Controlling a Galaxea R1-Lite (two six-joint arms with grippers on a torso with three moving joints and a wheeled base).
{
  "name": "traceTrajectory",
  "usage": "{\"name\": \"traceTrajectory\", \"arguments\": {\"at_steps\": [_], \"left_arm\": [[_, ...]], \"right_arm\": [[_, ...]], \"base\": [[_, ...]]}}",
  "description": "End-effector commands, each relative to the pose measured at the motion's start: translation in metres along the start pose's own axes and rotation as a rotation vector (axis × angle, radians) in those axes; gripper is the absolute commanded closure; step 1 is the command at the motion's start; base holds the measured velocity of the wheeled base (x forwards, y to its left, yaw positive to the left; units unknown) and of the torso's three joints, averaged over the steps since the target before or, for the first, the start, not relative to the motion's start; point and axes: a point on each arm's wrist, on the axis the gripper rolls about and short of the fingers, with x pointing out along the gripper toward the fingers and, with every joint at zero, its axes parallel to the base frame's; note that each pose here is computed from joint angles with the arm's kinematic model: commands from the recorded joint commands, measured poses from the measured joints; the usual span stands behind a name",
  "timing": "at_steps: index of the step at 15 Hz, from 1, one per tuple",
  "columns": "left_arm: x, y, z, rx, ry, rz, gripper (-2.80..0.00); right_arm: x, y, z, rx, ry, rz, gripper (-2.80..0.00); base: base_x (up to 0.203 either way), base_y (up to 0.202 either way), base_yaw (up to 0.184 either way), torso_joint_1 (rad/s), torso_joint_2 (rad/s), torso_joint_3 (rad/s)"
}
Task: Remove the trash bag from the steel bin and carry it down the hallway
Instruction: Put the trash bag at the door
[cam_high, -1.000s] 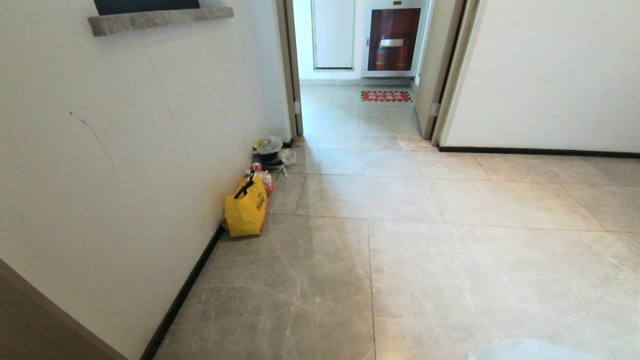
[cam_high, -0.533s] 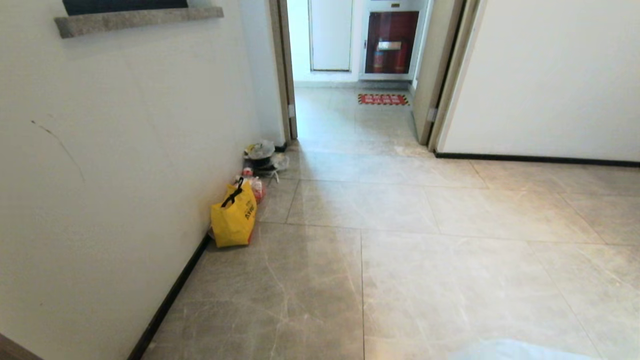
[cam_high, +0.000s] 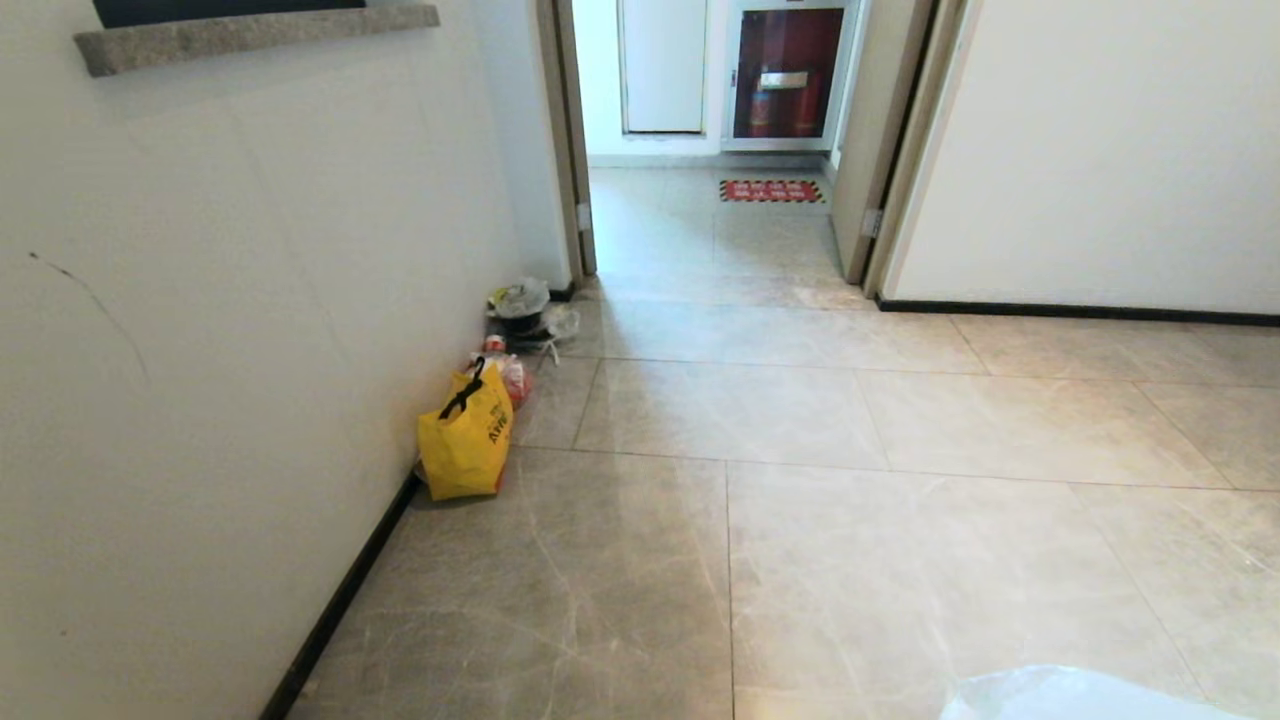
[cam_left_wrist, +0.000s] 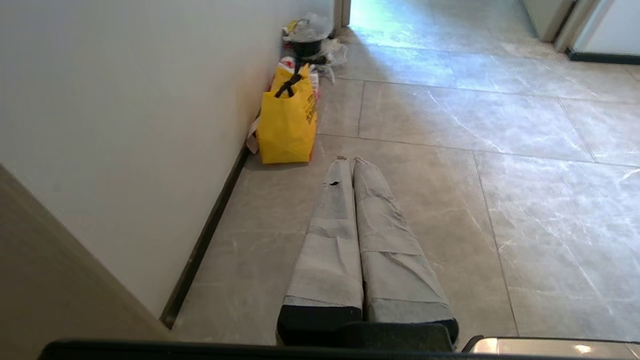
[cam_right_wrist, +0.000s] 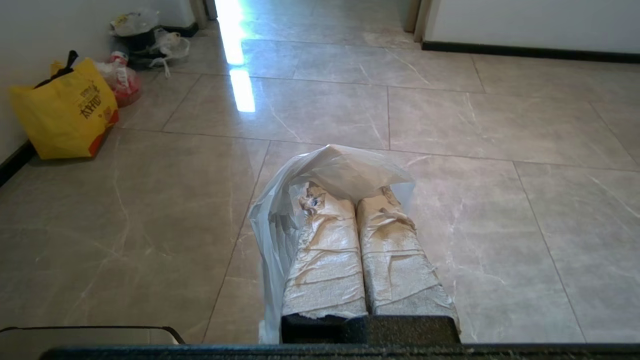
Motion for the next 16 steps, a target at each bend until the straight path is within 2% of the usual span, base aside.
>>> {"name": "traceTrajectory", "arguments": {"at_steps": [1, 7, 16], "left_arm": [[0.0001, 0.0000, 0.0001, 0.000, 0.001, 0.001, 0.00], [0.0000, 0.0000, 0.0001, 0.008, 0.000, -0.001, 0.00], [0.0001, 0.0000, 0.0001, 0.006, 0.000, -0.001, 0.00]], "right_arm": [[0.0001, 0.0000, 0.0001, -0.001, 0.001, 0.001, 0.00], [0.0001, 0.0000, 0.0001, -0.001, 0.001, 0.001, 0.00], [0.0001, 0.0000, 0.0001, -0.001, 0.001, 0.001, 0.00]], "base": [[0.007, 0.053, -0.002, 0.003, 0.01, 0.002], [0.001, 0.142, 0.001, 0.003, 0.00, 0.003], [0.000, 0.000, 0.000, 0.000, 0.00, 0.000]]}}
